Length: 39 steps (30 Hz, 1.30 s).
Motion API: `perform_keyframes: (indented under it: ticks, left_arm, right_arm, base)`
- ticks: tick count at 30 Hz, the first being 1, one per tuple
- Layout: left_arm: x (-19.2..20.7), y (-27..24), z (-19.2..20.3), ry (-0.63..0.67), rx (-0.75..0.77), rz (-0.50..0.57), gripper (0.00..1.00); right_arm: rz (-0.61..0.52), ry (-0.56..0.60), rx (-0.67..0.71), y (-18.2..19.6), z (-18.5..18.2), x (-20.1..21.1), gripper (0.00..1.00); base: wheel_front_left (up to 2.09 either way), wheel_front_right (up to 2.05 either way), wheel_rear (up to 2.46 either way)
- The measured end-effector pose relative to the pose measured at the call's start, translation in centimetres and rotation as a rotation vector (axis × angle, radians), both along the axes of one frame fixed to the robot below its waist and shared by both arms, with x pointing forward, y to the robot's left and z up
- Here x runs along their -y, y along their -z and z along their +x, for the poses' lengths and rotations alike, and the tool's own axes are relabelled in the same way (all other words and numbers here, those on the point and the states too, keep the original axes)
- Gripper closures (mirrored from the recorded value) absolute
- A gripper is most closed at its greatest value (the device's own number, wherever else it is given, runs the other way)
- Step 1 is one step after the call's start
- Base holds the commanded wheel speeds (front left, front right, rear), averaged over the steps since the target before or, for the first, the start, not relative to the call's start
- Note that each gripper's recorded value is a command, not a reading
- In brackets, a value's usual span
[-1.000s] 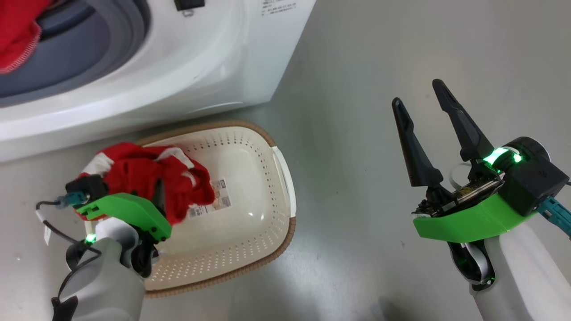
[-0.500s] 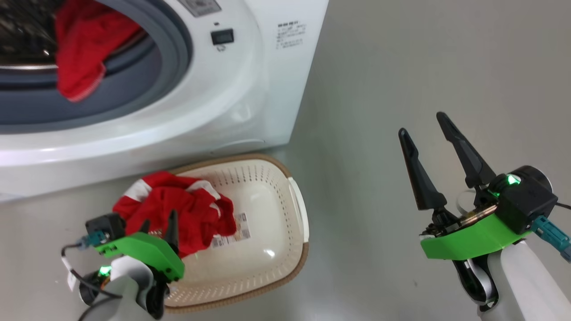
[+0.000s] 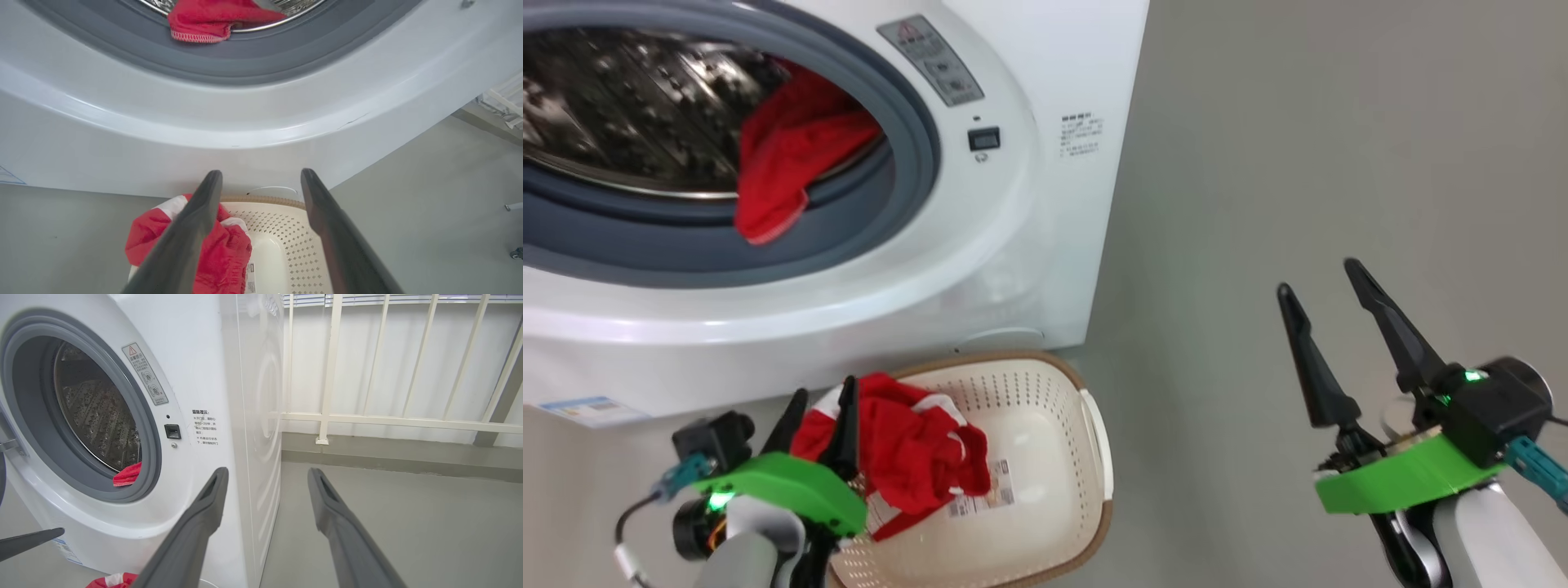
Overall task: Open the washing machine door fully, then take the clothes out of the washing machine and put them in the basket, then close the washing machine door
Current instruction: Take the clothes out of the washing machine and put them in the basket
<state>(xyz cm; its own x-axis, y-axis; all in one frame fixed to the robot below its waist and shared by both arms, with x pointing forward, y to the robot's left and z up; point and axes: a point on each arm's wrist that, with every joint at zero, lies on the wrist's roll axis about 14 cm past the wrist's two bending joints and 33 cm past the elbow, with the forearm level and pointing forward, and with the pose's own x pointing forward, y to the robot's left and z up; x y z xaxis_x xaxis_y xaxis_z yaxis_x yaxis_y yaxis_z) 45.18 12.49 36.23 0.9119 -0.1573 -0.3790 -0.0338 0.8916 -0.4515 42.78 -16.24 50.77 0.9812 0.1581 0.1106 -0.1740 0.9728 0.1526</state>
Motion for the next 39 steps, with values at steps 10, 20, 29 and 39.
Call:
perform_keyframes:
  ticks: [10, 20, 29, 39]
  left_arm:
    - [-3.3, -8.5, -2.9, -0.054, 0.294, 0.096, 0.00]
    - [-4.3, -13.6, -6.2, -0.051, 0.474, 0.176, 0.00]
    - [-4.4, -14.6, -7.7, -0.056, 0.508, 0.202, 0.00]
    - [-4.6, -14.1, -8.4, -0.057, 0.494, 0.222, 0.00]
  right_arm:
    - [-0.006, 0.066, 0.024, -1.3, -3.6, 1.5, 0.00]
    - [-0.018, 0.102, 0.057, -2.5, -5.9, 2.3, 0.00]
    - [-0.022, 0.134, 0.074, -3.0, -7.4, 3.3, 0.00]
    - [-0.015, 0.149, 0.072, -2.9, -8.2, 3.6, 0.00]
  base:
    - [0.00, 0.00, 0.00]
    - [0.00, 0.00, 0.00]
    - [0.00, 0.00, 0.00]
    - [0.00, 0.00, 0.00]
